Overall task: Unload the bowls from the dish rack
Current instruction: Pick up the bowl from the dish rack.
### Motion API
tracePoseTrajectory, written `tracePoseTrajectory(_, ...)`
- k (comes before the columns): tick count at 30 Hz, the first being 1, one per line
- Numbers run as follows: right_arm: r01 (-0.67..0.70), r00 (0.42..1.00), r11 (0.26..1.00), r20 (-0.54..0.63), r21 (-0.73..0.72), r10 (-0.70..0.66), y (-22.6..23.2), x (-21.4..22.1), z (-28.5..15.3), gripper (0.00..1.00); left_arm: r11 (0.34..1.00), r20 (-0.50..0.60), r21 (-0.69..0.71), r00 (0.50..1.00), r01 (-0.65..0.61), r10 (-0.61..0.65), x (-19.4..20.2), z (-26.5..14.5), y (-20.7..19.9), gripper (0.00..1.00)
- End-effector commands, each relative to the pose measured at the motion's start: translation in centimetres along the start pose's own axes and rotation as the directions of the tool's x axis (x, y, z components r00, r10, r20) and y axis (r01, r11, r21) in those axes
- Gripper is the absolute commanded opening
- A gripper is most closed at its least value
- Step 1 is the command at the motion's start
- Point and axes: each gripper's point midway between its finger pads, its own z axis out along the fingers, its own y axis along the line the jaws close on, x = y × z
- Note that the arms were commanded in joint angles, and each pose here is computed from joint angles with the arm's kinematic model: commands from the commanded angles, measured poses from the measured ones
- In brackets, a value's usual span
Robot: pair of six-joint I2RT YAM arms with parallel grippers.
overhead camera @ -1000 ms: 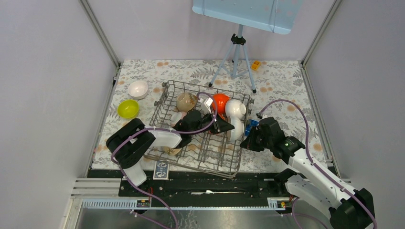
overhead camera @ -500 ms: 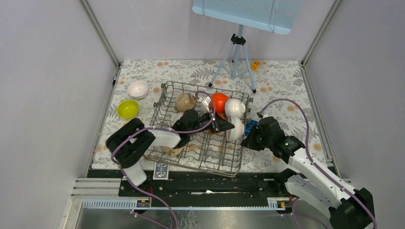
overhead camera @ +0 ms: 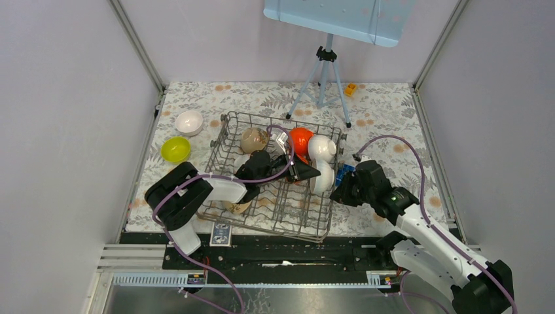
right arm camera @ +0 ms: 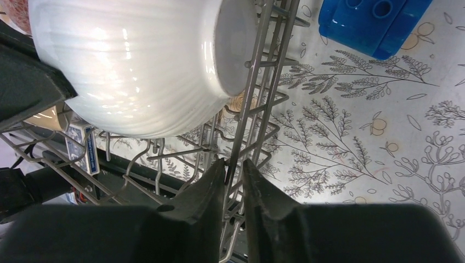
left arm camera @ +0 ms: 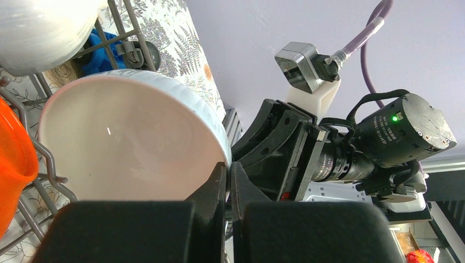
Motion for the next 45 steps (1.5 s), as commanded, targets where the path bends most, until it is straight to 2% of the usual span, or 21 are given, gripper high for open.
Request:
tracePoseTrajectory(1,0.027,0.999,1.000,0.023,0.012,-0.027,0.0,-0.7,-1.0,0.28,0.987,0.056,0.139,0.996,-0.081,0.074,-1.7,-0.6,-4.6,0.00)
tracePoseTrajectory(9,0.034,0.999,0.999,0.030,0.000,-0.034,0.4,-0.9,-1.4,0.41,0.986,0.060,0.145,0.995,-0.083,0.075,-1.9,-0.9,-4.9,0.00)
tracePoseTrajectory(18,0.035,0.999,0.999,0.038,-0.017,-0.034,0.7,-1.0,-1.6,0.45,0.980,0.065,0.180,0.996,-0.079,0.068,-2.1,-1.3,-6.4,0.00)
tracePoseTrajectory(24,0.041,0.998,0.999,0.054,-0.034,-0.039,1.4,-1.6,-2.4,0.63,0.976,0.071,0.198,0.994,-0.090,0.077,-2.4,-1.6,-7.6,0.00)
tracePoseTrajectory(27,0.046,0.997,0.998,0.066,-0.043,-0.043,1.8,-2.0,-3.0,0.68,0.975,0.072,0.201,0.994,-0.096,0.083,-2.4,-1.8,-8.0,0.00)
tracePoseTrajectory(32,0.053,0.994,0.997,0.096,-0.054,-0.047,2.7,-3.0,-4.6,0.72,0.974,0.075,0.197,0.993,-0.108,0.095,-2.4,-2.3,-8.6,0.00)
tracePoseTrajectory(35,0.060,0.987,0.995,0.152,-0.076,-0.048,4.0,-4.6,-6.7,0.73,0.975,0.076,0.185,0.991,-0.126,0.113,-2.5,-2.8,-9.2,0.00)
tracePoseTrajectory(40,0.106,0.963,0.990,0.260,-0.096,-0.078,6.4,-7.7,-10.8,0.74,0.964,0.067,0.112,0.970,-0.241,0.235,-2.7,-4.2,-10.6,0.00)
tracePoseTrajectory(45,0.156,0.941,0.980,0.320,-0.121,-0.111,8.4,-9.8,-13.2,0.74,0.917,0.054,-0.021,0.915,-0.399,0.399,-3.6,-6.1,-11.3,0.00)
